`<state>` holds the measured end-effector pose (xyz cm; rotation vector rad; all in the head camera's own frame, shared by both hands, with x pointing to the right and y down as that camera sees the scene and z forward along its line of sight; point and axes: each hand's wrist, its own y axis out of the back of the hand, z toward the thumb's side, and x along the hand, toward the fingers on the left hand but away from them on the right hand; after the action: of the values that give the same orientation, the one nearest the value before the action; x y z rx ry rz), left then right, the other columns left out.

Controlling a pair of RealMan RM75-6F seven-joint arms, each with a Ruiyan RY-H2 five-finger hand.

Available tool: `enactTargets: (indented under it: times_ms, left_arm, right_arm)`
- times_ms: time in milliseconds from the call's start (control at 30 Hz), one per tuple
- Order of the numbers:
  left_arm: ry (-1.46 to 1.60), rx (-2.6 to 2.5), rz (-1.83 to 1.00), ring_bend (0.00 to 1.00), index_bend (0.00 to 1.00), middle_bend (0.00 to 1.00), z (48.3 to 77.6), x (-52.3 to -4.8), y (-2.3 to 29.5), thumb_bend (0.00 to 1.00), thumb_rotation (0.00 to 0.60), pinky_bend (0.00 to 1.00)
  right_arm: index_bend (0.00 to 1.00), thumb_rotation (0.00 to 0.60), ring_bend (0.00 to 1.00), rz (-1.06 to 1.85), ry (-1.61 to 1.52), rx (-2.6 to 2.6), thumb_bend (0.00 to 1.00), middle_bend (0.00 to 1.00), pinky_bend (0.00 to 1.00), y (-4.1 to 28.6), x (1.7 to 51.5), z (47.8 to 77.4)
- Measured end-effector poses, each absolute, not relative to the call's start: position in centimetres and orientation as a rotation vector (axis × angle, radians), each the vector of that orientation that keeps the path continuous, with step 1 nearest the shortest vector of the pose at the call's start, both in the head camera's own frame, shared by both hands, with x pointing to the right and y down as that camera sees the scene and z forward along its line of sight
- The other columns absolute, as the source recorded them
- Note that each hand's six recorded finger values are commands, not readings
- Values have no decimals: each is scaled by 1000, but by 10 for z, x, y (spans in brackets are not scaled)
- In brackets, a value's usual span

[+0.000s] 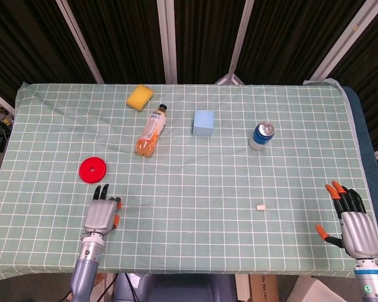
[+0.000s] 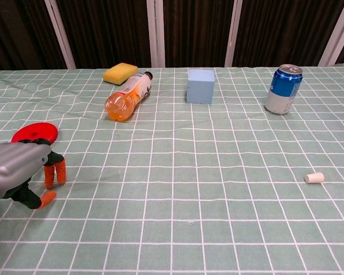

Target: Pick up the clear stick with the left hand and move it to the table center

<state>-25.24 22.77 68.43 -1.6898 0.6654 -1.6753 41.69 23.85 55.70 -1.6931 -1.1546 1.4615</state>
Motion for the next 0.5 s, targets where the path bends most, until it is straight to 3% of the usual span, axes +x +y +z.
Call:
enactTargets:
  times_ms: [500]
  left_arm:
    - [765,-1701,-1522,63,480,509,663,-250,206,715,600,0]
  right_arm:
    - [0,600,0,1470,-1153,-1693,298,0,0,239,418,558]
